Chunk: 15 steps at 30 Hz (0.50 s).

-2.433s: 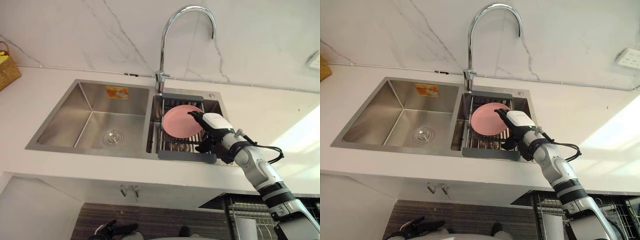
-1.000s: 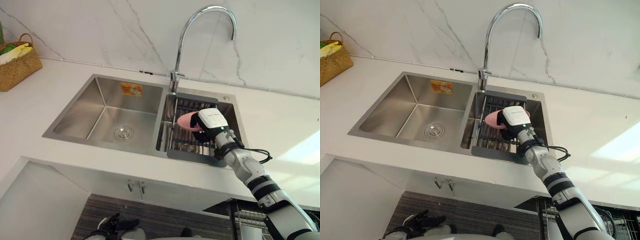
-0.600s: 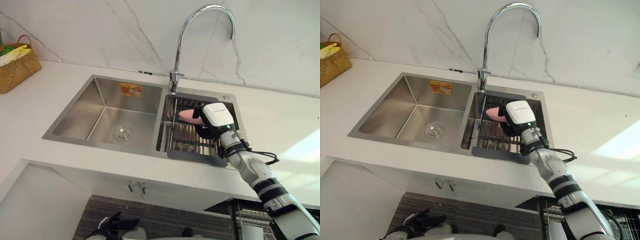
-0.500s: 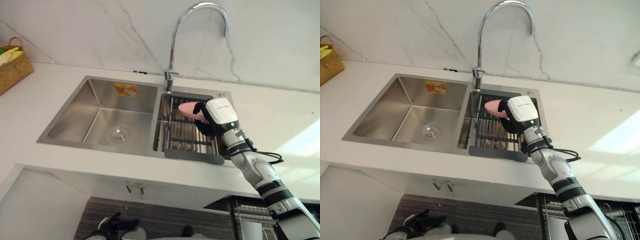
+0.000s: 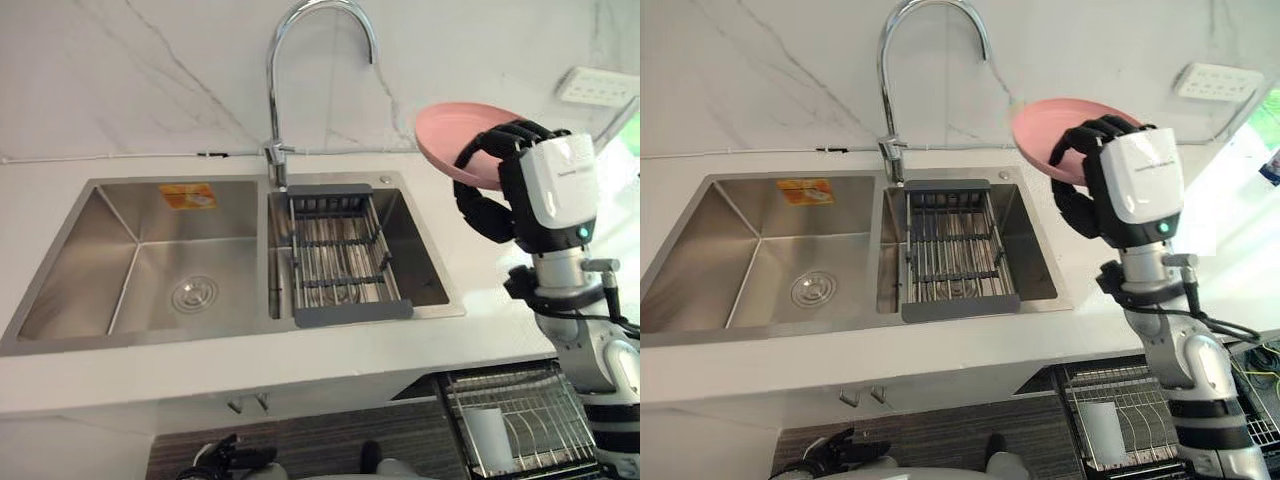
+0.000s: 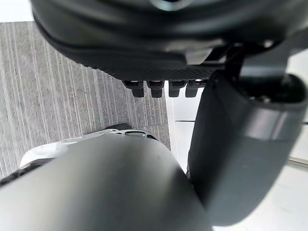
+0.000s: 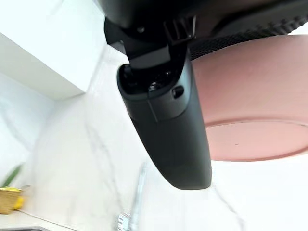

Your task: Walk over to the sink, pick up the cup, carry it to the dishwasher, place the cup inside the dishwasher, then close the dishwasher door

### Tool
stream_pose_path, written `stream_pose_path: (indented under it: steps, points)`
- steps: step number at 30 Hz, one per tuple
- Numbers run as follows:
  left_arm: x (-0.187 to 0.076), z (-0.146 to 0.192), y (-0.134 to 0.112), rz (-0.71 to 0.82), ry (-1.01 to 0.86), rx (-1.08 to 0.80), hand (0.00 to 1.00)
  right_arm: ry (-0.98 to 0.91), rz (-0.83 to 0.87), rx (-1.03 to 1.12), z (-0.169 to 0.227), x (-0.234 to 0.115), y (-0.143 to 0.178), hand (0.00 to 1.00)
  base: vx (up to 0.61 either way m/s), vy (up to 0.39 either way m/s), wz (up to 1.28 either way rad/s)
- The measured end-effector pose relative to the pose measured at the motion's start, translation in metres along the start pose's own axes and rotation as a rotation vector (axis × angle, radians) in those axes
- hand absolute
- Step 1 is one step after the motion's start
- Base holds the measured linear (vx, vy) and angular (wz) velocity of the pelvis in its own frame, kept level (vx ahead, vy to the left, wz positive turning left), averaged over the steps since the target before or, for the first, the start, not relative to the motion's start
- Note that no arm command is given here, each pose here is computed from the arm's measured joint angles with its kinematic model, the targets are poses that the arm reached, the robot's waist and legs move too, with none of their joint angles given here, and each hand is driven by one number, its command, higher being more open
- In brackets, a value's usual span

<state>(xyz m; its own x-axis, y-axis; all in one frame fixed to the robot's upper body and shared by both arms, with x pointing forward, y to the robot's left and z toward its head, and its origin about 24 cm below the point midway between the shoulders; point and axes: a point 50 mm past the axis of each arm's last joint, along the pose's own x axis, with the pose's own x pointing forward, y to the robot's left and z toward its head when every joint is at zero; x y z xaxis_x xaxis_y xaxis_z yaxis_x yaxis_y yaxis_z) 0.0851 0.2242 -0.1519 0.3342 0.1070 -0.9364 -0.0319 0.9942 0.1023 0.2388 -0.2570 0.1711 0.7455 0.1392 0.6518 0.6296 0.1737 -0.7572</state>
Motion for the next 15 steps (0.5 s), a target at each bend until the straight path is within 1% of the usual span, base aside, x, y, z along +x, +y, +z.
stream_pose_path:
  steps: [3, 5, 6, 7, 8, 9, 11, 14, 15]
  points:
    - [0.000, -0.002, 0.001, 0.008, 0.006, -0.020, 1.00, 0.172, 0.071, -0.041, -0.026, -0.027, 0.007, 0.00, -0.01, 0.003, -0.13]
    - [-0.001, -0.005, 0.001, 0.013, 0.014, -0.033, 1.00, 0.394, 0.118, -0.101, -0.059, -0.063, 0.010, 0.00, -0.04, 0.000, -0.21]
    - [-0.001, -0.006, 0.001, 0.014, 0.018, -0.037, 1.00, 0.450, 0.122, -0.111, -0.067, -0.072, 0.009, 0.00, -0.06, 0.014, -0.17]
    - [-0.001, -0.008, 0.000, 0.012, 0.023, -0.048, 1.00, 0.551, 0.118, -0.146, -0.081, -0.089, 0.004, 0.00, -0.06, 0.020, -0.24]
    - [-0.001, -0.009, -0.001, 0.011, 0.028, -0.055, 1.00, 0.646, 0.090, -0.172, -0.093, -0.105, -0.004, 0.00, -0.06, 0.017, -0.26]
    - [-0.001, -0.010, -0.001, 0.012, 0.032, -0.056, 1.00, 0.683, 0.072, -0.190, -0.097, -0.112, -0.008, 0.00, -0.05, 0.012, -0.28]
    - [-0.002, -0.014, -0.002, 0.019, 0.046, -0.067, 1.00, 0.801, -0.015, -0.232, -0.109, -0.133, -0.023, 0.00, -0.07, 0.022, -0.33]
    - [-0.001, -0.009, -0.001, 0.017, 0.036, -0.115, 1.00, 0.980, -0.159, -0.269, -0.118, -0.164, -0.031, 0.00, -0.11, 0.035, -0.36]
    - [0.000, -0.006, -0.001, 0.016, 0.028, -0.120, 1.00, 1.010, -0.179, -0.276, -0.119, -0.169, -0.031, 0.00, -0.16, 0.055, -0.23]
